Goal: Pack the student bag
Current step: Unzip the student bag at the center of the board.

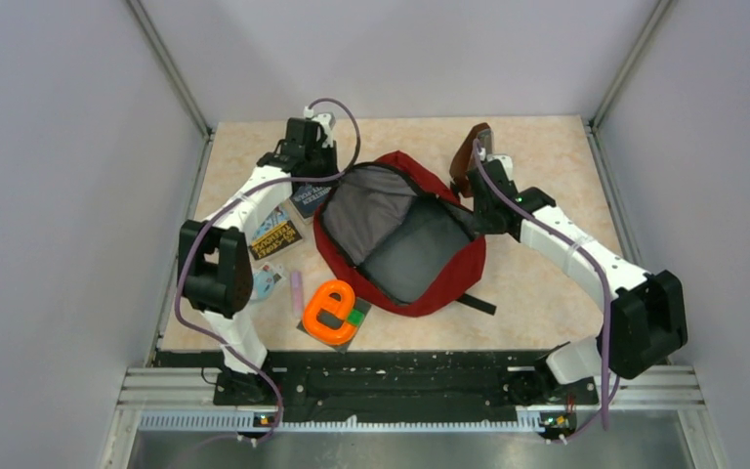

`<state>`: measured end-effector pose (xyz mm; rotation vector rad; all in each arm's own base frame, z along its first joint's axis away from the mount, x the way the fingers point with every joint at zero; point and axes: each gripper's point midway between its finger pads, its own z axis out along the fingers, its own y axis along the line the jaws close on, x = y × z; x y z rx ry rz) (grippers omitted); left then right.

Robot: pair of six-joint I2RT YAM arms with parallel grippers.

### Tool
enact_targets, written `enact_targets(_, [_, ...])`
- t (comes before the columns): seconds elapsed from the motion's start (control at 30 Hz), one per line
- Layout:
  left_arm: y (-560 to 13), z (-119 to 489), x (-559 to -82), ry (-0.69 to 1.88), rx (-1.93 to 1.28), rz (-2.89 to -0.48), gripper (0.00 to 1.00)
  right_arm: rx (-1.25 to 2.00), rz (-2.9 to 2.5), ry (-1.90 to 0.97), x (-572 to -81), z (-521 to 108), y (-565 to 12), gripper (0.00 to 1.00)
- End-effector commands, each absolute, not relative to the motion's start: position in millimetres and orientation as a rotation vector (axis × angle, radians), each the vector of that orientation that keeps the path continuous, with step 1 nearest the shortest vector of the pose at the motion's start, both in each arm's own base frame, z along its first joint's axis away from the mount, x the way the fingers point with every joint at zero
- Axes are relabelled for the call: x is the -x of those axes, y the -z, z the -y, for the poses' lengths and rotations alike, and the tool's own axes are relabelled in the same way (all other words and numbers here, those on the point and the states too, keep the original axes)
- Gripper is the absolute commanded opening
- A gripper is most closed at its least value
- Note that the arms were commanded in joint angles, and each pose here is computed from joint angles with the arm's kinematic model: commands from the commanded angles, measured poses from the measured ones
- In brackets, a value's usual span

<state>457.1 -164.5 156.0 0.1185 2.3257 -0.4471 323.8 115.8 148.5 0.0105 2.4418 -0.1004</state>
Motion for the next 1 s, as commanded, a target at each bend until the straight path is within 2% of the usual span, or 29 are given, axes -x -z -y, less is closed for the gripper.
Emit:
enact_targets(0.0, [-179.0, 126.6, -503.9, 0.240, -0.079, -2.193, 0.00, -0.077, -2.437, 0.231, -309.4, -87.4, -152.5, 0.00])
enact_targets(0.27, [-137.3, 140.1, -517.0, 0.289, -0.130, -2.275, 0.00, -0.052, -2.426, 0.203, -315.2, -93.0, -155.7, 0.00])
enact_targets(0.3, [-136.6, 140.6, -518.0, 0.295, -0.122, -2.281, 0.04, -0.050, -2.425, 0.195, -316.0, -94.4, -156.1, 0.00])
enact_targets(0.43, [-156.5, 141.9, -520.6, 0.329, -0.091, -2.248, 0.41, -0.046, -2.424, 0.172, -318.5, -98.6, -156.7, 0.02])
enact_targets(0.5, [-177.6, 143.6, -521.4, 0.350, -0.103, -2.200, 0.56, -0.040, -2.423, 0.166, -319.7, -99.9, -157.4, 0.12])
enact_targets(0.67, [-240.4, 150.6, -505.3, 0.432, -0.164, -2.078, 0.77, -0.004, -2.392, 0.124, -324.9, -105.8, -167.0, 0.51])
enact_targets(0.77, [-280.9, 151.2, -484.3, 0.478, -0.201, -2.004, 0.87, 0.033, -2.349, 0.066, -329.0, -113.0, -177.2, 0.68])
enact_targets(0.83, [-298.4, 147.5, -469.5, 0.498, -0.198, -1.981, 0.88, 0.062, -2.317, 0.017, -332.3, -119.9, -184.7, 0.74])
enact_targets(0.97, [-314.9, 125.5, -439.9, 0.509, -0.080, -1.976, 0.89, 0.100, -2.276, -0.042, -335.8, -128.4, -197.9, 0.76])
